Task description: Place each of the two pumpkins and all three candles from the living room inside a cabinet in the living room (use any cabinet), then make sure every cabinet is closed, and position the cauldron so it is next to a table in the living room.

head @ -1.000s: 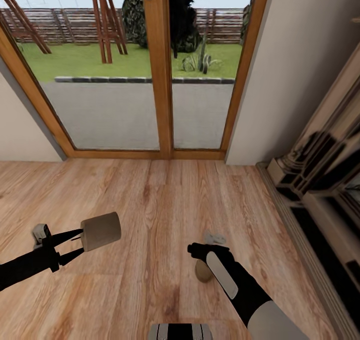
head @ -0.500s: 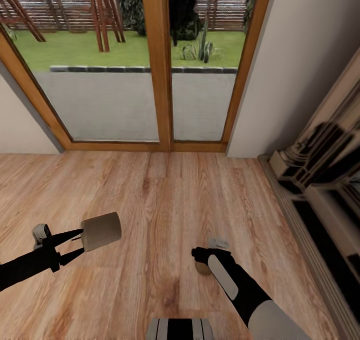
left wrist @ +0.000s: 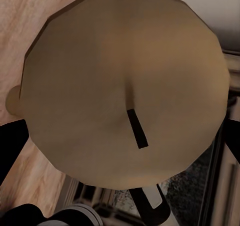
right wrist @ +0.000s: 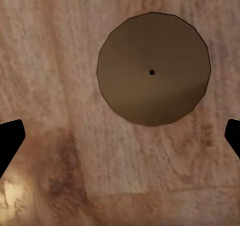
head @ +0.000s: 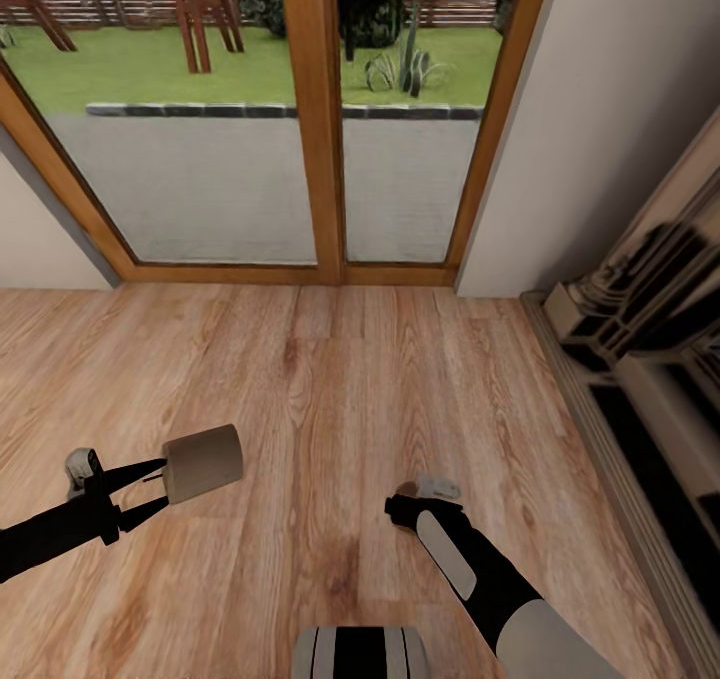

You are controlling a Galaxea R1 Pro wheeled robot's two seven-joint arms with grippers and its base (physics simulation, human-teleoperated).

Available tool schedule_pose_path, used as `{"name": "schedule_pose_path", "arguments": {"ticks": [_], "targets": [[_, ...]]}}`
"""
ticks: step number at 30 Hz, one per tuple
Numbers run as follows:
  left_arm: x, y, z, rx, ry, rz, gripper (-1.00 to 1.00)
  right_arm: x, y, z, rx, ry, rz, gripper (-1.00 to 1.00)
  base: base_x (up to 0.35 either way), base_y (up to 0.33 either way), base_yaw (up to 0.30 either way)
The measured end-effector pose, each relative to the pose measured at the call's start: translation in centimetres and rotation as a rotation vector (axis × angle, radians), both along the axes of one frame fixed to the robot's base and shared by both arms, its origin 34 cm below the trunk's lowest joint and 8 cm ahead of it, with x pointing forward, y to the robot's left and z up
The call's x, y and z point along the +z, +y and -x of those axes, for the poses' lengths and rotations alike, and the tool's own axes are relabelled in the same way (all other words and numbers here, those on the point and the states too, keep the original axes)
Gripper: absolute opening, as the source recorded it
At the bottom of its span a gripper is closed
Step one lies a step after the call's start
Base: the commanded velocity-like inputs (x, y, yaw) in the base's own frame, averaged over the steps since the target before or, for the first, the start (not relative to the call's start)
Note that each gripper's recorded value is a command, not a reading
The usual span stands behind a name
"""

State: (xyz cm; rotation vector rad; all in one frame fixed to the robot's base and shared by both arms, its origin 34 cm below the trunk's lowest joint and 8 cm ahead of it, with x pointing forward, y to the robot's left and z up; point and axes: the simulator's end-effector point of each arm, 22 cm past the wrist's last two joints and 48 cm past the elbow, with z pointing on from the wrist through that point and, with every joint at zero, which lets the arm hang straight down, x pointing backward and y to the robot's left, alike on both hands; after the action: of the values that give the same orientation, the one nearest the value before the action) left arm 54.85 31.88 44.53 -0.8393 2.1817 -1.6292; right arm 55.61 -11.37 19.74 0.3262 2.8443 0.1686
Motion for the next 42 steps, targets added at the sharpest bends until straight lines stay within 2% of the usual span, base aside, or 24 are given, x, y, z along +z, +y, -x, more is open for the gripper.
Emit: {"name": "schedule_pose_path", "arguments": {"ticks": [8,13,23,42], "targets": [[-0.6,0.0,0.1,0.0,0.012,0.001,-1.0,-0.6,-0.1,0.3,-0.001,0.012,0.001,1.0,0.0,0.0,0.0],[-0.6,0.0,0.1,0.0,0.014,-0.001,-1.0,-1.0,-2.3,0.3,-0.012,0.014,0.028,1.0,0.065,-0.03,0.0],[-0.6,0.0,0.1,0.0,0.014,0.001,-1.0,-1.7,-3.9,0.8,-0.057,0.037,0.038,1.0,0.096,-0.043,0.0],[-0.6,0.0,0.1,0.001,0.013,0.002,-1.0,-1.9,-3.6,1.1,-0.061,0.048,0.034,1.0,0.081,0.028,0.0]]}}
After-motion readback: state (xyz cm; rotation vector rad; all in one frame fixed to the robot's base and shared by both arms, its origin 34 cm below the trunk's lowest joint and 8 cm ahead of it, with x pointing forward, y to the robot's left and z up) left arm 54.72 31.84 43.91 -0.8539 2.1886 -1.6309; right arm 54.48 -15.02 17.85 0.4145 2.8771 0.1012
